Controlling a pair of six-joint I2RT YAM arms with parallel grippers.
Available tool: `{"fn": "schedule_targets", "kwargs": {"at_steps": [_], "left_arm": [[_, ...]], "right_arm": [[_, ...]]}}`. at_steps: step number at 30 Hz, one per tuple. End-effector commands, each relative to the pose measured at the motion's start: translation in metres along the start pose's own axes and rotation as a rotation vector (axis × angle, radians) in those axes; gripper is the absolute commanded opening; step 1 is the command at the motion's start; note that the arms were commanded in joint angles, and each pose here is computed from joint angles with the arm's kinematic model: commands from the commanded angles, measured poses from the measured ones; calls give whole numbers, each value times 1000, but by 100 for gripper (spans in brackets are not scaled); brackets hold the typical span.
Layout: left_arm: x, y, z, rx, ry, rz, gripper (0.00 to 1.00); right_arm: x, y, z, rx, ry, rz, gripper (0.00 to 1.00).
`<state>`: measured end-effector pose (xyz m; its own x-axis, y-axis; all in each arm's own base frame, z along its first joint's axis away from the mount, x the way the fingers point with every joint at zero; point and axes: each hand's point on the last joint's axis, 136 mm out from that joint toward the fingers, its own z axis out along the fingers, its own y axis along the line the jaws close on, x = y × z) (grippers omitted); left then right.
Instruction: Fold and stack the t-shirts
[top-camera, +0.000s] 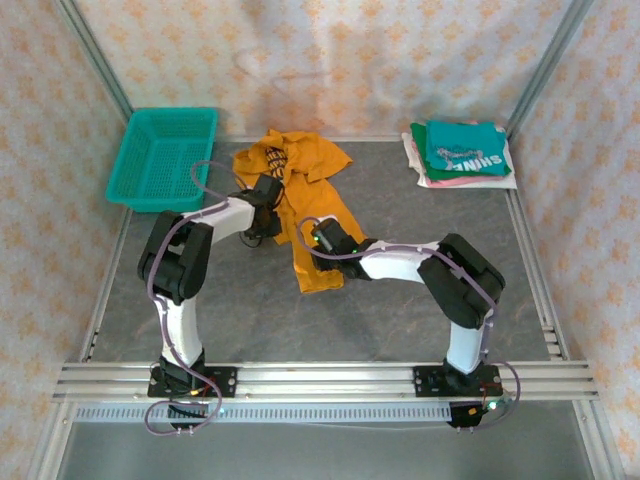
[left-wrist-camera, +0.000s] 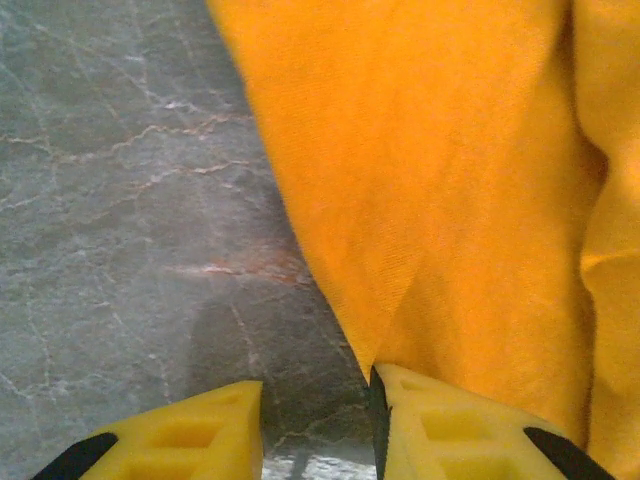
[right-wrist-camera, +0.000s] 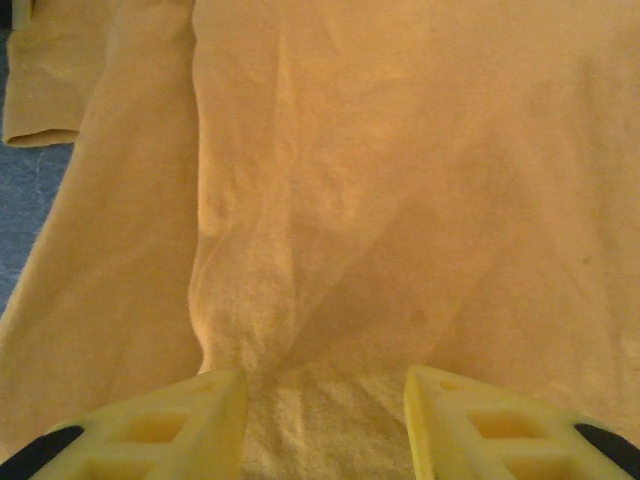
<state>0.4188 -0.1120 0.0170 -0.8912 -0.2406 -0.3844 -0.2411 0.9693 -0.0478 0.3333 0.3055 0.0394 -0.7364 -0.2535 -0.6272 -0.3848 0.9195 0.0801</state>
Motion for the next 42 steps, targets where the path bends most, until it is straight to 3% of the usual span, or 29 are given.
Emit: {"fn": "schedule_targets", "kwargs": {"at_steps": [1, 8, 17, 22, 26, 28, 34, 37, 42], "left_arm": [[45, -65, 23, 200, 107, 17, 33], [53, -77, 20, 232, 118, -8, 30], [56, -94, -9, 289, 95, -15, 27], [58, -94, -26, 270, 88, -2, 29], [70, -86, -15, 217, 118, 8, 29], [76, -81, -8, 203, 118, 5, 13], [71, -67, -15, 148, 81, 25, 1], [61, -57, -31, 130, 41, 26, 0], [55, -24, -45, 103, 16, -17, 0]], "right_arm": [[-18, -6, -11, 42, -58, 21, 46], [-23, -6, -21, 30, -89, 34, 46], [-25, -9, -31, 28, -113, 40, 46], [-23, -10, -32, 31, -109, 36, 46], [-25, -13, -36, 34, -137, 45, 46], [-24, -14, -36, 36, -135, 43, 46], [-20, -40, -36, 94, -121, 125, 44], [-12, -49, -28, 45, -59, 161, 45], [17, -44, -38, -5, 68, 6, 51]]}}
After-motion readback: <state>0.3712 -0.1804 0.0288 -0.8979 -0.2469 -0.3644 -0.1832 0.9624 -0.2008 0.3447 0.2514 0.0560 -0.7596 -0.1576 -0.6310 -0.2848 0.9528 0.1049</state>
